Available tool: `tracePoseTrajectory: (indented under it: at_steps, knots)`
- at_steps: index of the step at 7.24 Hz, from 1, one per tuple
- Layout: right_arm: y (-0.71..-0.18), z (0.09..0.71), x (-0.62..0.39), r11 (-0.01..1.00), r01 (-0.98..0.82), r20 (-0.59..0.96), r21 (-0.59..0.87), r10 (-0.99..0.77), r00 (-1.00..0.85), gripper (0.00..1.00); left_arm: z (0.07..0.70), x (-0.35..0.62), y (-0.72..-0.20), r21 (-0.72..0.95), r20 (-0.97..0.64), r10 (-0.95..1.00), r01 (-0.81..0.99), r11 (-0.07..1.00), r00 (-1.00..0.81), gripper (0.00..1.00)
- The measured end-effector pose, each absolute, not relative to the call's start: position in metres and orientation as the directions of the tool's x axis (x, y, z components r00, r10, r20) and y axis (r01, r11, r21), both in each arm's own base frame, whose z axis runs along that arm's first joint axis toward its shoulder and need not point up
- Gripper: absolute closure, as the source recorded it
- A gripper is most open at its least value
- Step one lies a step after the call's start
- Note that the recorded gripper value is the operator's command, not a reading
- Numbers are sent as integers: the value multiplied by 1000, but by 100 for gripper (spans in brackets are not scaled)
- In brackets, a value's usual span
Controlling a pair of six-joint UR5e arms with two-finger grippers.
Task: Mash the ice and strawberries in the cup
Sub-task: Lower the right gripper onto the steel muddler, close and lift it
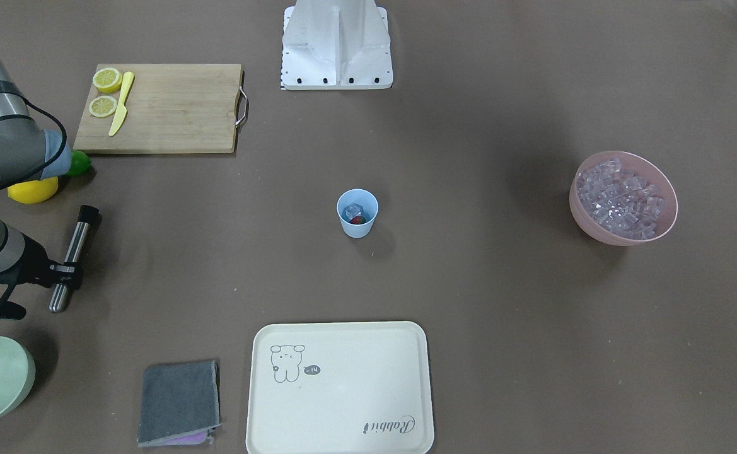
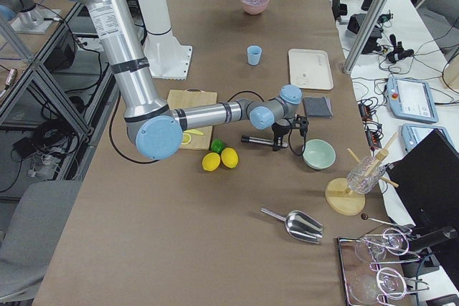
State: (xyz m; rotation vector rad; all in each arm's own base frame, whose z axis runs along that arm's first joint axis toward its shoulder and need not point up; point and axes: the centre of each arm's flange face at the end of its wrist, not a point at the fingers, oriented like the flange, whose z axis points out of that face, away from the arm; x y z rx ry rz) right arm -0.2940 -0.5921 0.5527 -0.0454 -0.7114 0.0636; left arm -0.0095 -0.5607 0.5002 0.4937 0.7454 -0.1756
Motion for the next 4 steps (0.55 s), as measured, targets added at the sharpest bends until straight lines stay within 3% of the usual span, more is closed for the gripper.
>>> tracePoseTrajectory:
  at_steps: [4]
  knots:
    - [-613,501,-276,997,-72,696,-3,54,716,100,503,-11,-558,363,-687,16,325,873,726,3]
